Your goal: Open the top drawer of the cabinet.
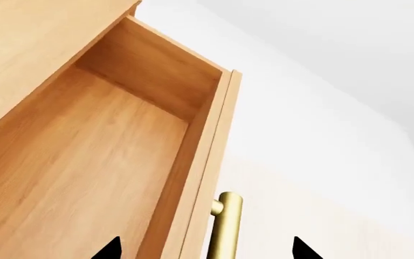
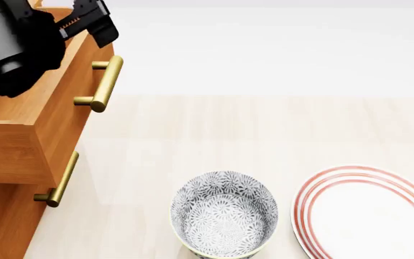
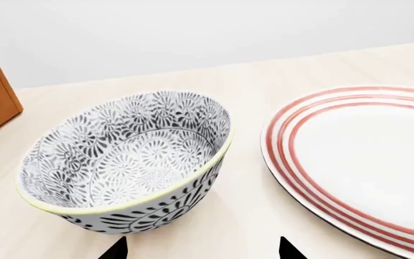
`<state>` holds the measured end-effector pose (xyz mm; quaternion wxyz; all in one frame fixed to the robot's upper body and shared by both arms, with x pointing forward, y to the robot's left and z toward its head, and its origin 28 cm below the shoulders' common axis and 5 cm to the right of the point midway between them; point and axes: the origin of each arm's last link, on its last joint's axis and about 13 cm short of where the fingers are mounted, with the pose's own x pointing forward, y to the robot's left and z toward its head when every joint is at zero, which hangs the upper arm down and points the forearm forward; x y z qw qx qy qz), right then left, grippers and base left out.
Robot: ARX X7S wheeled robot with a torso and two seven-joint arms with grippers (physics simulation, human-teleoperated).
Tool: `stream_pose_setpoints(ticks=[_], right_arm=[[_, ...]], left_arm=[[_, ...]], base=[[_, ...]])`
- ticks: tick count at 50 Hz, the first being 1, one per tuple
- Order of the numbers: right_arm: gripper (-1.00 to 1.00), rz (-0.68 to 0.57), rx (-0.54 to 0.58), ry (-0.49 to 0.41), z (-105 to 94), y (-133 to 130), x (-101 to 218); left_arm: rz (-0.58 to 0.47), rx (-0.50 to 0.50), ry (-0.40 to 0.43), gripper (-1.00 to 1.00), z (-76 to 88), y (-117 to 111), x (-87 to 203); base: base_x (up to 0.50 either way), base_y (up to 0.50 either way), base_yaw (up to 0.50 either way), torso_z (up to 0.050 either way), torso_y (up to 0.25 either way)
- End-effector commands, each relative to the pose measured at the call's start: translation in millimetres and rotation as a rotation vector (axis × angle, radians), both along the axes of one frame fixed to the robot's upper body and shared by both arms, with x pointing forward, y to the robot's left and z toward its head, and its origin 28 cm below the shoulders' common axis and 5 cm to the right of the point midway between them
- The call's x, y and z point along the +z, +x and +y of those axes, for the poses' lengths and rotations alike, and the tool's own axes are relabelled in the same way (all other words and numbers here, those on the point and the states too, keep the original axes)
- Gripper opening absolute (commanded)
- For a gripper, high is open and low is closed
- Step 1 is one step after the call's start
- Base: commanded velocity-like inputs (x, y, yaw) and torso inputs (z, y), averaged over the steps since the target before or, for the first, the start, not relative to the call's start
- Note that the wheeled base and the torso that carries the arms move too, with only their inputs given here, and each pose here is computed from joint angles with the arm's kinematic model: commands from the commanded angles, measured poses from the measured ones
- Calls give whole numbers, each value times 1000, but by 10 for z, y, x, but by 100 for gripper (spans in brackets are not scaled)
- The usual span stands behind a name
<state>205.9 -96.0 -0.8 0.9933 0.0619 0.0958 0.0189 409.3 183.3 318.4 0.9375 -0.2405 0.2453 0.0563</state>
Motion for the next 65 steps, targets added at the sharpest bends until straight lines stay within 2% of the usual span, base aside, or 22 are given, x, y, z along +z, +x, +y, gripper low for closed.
stream_pose_setpoints(ticks=[1, 3, 7, 13, 28, 38, 55, 65], right_arm=[[100, -13, 4, 6, 9, 20, -3], [100, -13, 5, 5, 9, 19, -2], [100, -13, 7, 4, 9, 14, 3], [100, -12, 9, 3, 9, 14, -1], [100, -13, 16, 0, 9, 6, -3], [100, -12, 17, 1, -3, 4, 2], [100, -11, 12, 1, -17, 10, -3], [100, -14, 5, 6, -22, 16, 18]], left_arm=[[37, -58, -131, 100, -93, -10, 13], [37, -62, -132, 100, -98, -14, 16], [52, -91, -194, 100, -133, -26, 19], [54, -102, -204, 100, -143, -27, 25], [28, -215, -204, 100, -273, -73, 84], [35, -264, -201, 100, -414, -110, 71], [29, -320, -216, 100, -544, -154, 96], [10, -393, -210, 100, -679, -243, 134]], base=[[0, 0, 0, 0, 0], [0, 0, 0, 0, 0], [0, 0, 0, 0, 0], [0, 0, 0, 0, 0], [0, 0, 0, 0, 0], [0, 0, 0, 0, 0], [0, 0, 0, 0, 1], [0, 0, 0, 0, 0]])
